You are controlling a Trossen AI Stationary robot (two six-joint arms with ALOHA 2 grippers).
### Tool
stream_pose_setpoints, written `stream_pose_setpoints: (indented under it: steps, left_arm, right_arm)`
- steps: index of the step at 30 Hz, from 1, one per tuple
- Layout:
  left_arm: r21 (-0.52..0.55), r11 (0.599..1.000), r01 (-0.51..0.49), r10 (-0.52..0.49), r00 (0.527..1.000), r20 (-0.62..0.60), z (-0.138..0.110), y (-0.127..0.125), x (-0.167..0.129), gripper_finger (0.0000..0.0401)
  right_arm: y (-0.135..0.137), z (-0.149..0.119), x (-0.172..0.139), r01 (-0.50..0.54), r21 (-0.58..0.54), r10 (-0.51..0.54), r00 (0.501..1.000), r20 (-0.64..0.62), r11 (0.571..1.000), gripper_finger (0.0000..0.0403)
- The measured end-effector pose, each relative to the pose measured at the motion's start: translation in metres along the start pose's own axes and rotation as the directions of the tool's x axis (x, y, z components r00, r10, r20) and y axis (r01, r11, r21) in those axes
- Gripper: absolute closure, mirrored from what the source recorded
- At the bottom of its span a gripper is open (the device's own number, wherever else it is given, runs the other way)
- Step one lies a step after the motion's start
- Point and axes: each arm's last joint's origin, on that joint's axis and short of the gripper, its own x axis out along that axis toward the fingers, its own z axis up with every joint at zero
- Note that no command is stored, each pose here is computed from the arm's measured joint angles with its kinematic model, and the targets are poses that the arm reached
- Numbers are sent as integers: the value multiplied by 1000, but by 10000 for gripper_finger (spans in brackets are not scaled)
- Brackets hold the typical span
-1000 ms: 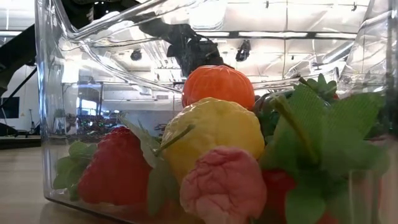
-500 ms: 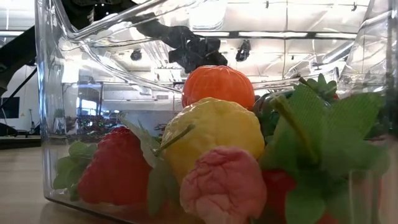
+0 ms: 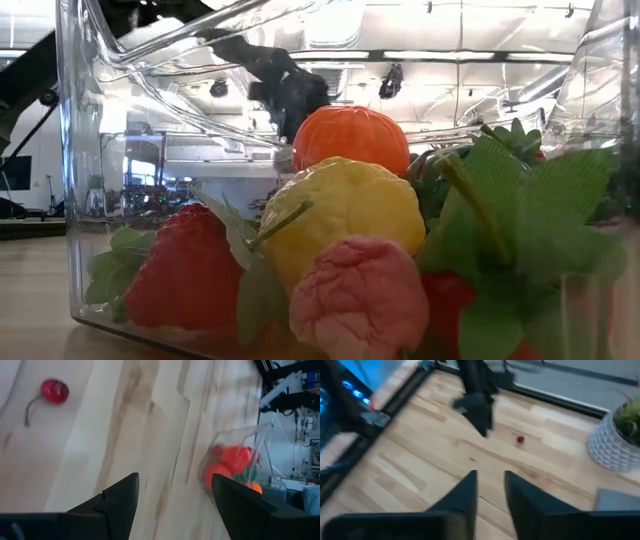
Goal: Pick and placing Produce into tupperware
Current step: Put the red cherry into the transparent basket
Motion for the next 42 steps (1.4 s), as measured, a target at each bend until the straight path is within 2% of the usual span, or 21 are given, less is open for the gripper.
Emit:
stream_pose_setpoints:
  steps: [4,10,14,19,23,26,29,32,35,38,42]
  left_arm:
    - [35,999,-26,25,1000,15,-24,-8,-17,166]
    - [52,992,-115,100,967,235,-80,-31,-61,166]
    - [43,993,-107,82,919,386,-127,-51,-76,166]
    - [-5,999,-52,48,868,494,-183,-64,-79,166]
    - [-67,998,16,22,841,541,-217,-63,-72,166]
    - [-89,994,59,1,828,560,-238,-65,-67,166]
    - [-63,995,74,-23,809,587,-254,-67,-65,166]
    - [-14,998,66,-43,781,623,-262,-67,-65,166]
    - [46,997,58,-74,747,661,-264,-69,-66,166]
    - [110,993,50,-113,713,692,-261,-68,-65,166]
    - [133,991,34,-117,710,694,-255,-65,-63,166]
  right_arm:
    - [-13,-1,18,68,-2,-68,995,-70,998,378]
    - [-42,0,46,154,64,-140,972,-189,986,393]
    - [-52,3,90,95,128,-55,957,-285,987,394]
    - [-63,3,164,-38,159,89,941,-326,987,394]
    - [-85,0,207,-19,186,88,924,-371,982,394]
    - [-101,-4,230,44,201,39,920,-390,979,394]
    - [-110,-8,252,84,218,13,912,-411,972,394]
    - [-110,-10,270,62,240,46,905,-423,969,394]
    - [-109,-10,289,39,247,65,915,-398,968,394]
    - [-110,-7,310,67,263,48,913,-405,962,394]
    - [-110,-3,337,88,222,13,909,-416,971,394]
